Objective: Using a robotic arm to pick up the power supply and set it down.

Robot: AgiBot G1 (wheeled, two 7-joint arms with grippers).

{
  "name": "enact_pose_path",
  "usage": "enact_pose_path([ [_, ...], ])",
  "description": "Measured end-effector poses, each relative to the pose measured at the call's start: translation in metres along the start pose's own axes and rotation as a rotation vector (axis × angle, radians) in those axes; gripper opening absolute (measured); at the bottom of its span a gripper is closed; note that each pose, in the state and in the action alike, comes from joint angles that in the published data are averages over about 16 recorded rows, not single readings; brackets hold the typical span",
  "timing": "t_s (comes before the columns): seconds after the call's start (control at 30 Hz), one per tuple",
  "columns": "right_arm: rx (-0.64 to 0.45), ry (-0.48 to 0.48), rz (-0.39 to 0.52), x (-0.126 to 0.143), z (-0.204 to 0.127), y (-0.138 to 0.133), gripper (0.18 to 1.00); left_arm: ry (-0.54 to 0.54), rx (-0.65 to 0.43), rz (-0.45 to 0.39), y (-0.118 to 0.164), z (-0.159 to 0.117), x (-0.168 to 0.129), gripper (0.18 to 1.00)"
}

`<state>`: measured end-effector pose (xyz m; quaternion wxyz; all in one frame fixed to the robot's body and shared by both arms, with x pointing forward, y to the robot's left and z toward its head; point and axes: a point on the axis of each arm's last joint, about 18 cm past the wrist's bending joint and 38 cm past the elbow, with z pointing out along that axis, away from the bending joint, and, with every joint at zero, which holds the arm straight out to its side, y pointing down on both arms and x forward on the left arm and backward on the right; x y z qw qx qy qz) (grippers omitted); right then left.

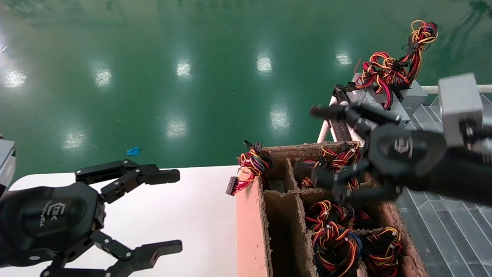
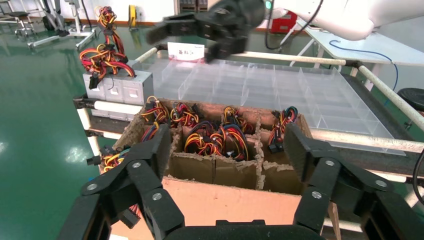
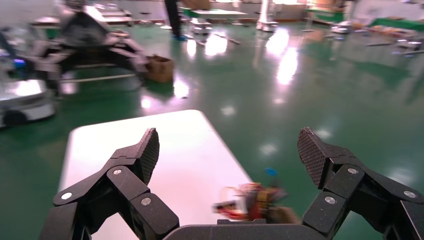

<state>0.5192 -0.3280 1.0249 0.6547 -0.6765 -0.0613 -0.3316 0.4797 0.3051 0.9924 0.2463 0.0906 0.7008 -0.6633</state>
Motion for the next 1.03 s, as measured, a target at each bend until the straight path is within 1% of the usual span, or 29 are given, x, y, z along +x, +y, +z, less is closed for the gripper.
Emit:
enact_pose_path([
  [0.1,0.003,-0.059,0.02,-0.019,0.002,0.001,1.0,0.0,0.0,0.0,0.0,0.0,0.0,0.808],
  [0.3,0.006,-0.163,0.054,-0.052,0.005,0.001,1.0,0.0,0.0,0.0,0.0,0.0,0.0,0.905],
  [0.47,0.007,-0.212,0.07,-0.067,0.006,0.001,1.0,0.0,0.0,0.0,0.0,0.0,0.0,0.954],
  [0.7,0.008,-0.223,0.073,-0.071,0.005,0.001,1.0,-0.001,0.0,0.0,0.0,0.0,0.0,0.994],
  [1.03,0.008,-0.208,0.07,-0.066,0.005,0.001,1.0,-0.001,0.0,0.0,0.0,0.0,0.0,1.001],
])
